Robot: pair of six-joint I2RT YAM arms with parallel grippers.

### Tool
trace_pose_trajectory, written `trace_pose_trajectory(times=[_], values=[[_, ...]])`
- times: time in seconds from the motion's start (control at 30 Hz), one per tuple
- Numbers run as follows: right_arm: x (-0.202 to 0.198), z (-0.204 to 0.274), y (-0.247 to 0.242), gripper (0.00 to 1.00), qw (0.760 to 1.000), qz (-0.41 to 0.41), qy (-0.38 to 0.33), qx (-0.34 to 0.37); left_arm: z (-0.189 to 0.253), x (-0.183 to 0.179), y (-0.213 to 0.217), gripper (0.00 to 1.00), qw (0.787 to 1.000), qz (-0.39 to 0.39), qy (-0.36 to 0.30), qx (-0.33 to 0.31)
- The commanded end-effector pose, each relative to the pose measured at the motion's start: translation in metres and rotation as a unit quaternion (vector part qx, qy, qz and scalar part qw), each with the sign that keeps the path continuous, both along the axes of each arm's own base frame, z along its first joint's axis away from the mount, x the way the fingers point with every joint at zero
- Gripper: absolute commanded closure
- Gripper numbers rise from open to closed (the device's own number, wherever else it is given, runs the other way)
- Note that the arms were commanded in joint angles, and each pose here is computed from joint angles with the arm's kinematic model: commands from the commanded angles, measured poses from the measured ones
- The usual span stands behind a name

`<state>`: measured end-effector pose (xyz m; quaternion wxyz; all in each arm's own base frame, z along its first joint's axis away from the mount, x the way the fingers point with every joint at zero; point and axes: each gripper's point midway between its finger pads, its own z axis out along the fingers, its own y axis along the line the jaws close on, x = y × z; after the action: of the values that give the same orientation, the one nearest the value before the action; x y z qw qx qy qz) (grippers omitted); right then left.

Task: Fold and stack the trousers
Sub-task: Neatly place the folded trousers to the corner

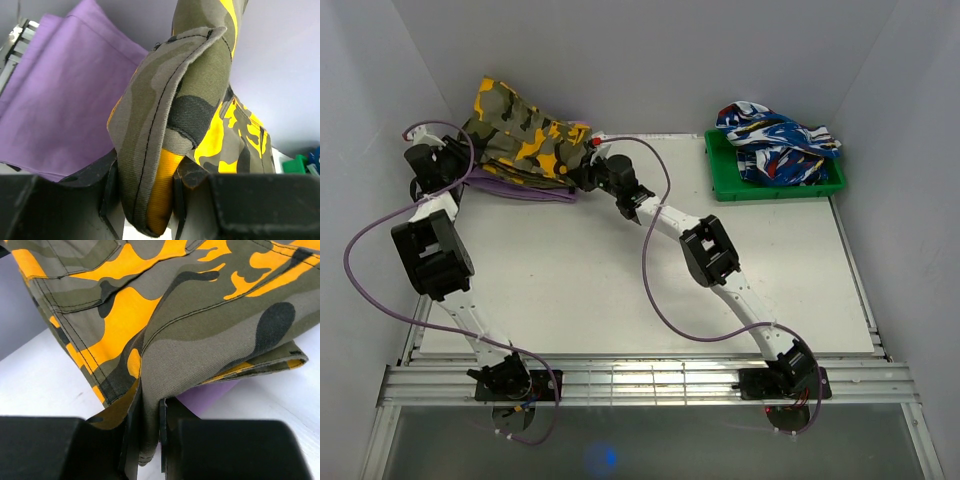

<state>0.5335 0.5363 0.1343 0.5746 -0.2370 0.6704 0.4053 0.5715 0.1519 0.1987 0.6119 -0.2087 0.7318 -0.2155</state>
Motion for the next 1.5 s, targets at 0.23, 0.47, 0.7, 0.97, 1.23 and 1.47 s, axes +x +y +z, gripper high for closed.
trace_pose_trajectory(times=[0.23, 0.47, 0.7, 0.97, 1.23, 1.47], values=[[0.055, 0.023, -0.030, 0.91, 0.982, -0.133, -0.128, 0.044, 0.036, 0.002, 0.087, 1.00, 0.985, 0.113, -0.109, 0.077], [0.058, 0.024, -0.037, 0.54, 0.980, -0.150, -0.129, 0.034, -0.007, 0.004, 0.120, 1.00, 0.981, 0.175, -0.063, 0.048], [0.067, 0.049, -0.057, 0.16, 0.977, -0.156, -0.144, 0.021, -0.057, -0.006, 0.138, 0.77, 0.969, 0.246, 0.020, -0.019], [0.070, 0.085, -0.096, 0.01, 0.977, -0.155, -0.144, -0.004, -0.088, -0.031, 0.107, 0.17, 0.960, 0.223, 0.096, -0.139], [0.042, 0.129, -0.123, 0.10, 0.985, -0.108, -0.130, -0.028, -0.066, -0.090, 0.059, 0.02, 0.955, 0.193, 0.163, -0.156], [0.010, 0.139, -0.151, 0.10, 0.991, -0.062, -0.089, -0.080, -0.053, -0.168, 0.016, 0.02, 0.961, 0.141, 0.227, -0.069]])
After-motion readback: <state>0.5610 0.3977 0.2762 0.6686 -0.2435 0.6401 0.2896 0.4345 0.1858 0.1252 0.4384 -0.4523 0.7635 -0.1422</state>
